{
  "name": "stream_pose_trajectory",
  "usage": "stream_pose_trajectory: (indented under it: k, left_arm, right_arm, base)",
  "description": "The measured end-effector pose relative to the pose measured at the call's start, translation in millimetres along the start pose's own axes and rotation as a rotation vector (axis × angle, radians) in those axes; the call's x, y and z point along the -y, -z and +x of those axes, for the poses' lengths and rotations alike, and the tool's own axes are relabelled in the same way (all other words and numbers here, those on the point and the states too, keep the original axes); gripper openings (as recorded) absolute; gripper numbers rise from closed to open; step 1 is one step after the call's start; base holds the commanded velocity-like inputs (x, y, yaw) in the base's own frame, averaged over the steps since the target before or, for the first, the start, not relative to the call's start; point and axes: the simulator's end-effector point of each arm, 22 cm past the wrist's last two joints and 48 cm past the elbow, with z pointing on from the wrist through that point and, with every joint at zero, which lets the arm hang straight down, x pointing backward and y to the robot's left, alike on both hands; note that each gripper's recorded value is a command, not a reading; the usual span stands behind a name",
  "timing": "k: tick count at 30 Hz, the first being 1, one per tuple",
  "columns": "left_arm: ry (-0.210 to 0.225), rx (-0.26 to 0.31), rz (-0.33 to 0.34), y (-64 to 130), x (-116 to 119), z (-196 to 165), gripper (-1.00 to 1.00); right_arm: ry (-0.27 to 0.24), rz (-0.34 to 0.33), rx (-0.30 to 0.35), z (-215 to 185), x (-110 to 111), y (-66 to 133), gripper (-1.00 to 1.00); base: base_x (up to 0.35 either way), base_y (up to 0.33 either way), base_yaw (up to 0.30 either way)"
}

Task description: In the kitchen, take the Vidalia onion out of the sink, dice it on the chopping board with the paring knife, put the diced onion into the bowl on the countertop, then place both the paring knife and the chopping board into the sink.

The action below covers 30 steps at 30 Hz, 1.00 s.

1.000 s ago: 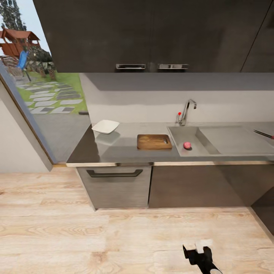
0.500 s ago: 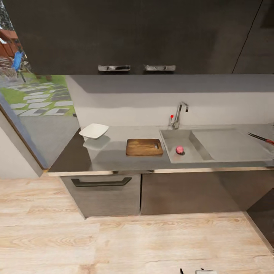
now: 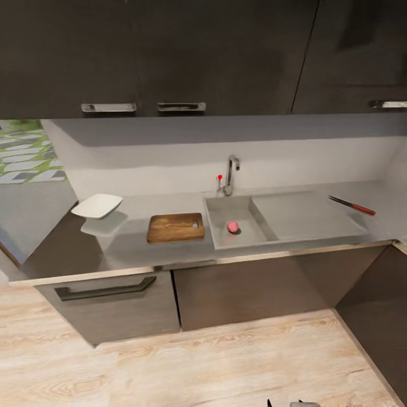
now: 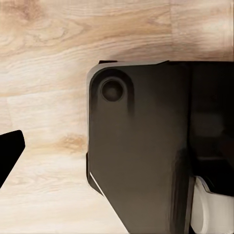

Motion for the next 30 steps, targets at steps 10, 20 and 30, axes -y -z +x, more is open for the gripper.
stream_pose_trajectory:
  k: [10, 20, 30]
  left_arm:
    - [-0.001, 0.007, -0.001, -0.1, 3, -2, 1.0]
    - [-0.005, 0.019, -0.013, -0.7, 2, -7, 1.0]
    - [0.01, 0.02, -0.001, -0.3, 25, -8, 1.0]
  right_arm:
    - [0.0, 0.0, -0.008, -1, 0, -0.2, 1.0]
    - [0.0, -0.001, -0.006, -3, -1, -0.4, 1.0]
    - [0.0, 0.001, -0.008, -3, -1, -0.4, 1.0]
  base:
    - [0.003, -0.337, -0.209]
    - [0.0, -0.231, -0.132]
    - [-0.014, -0.008, -0.004]
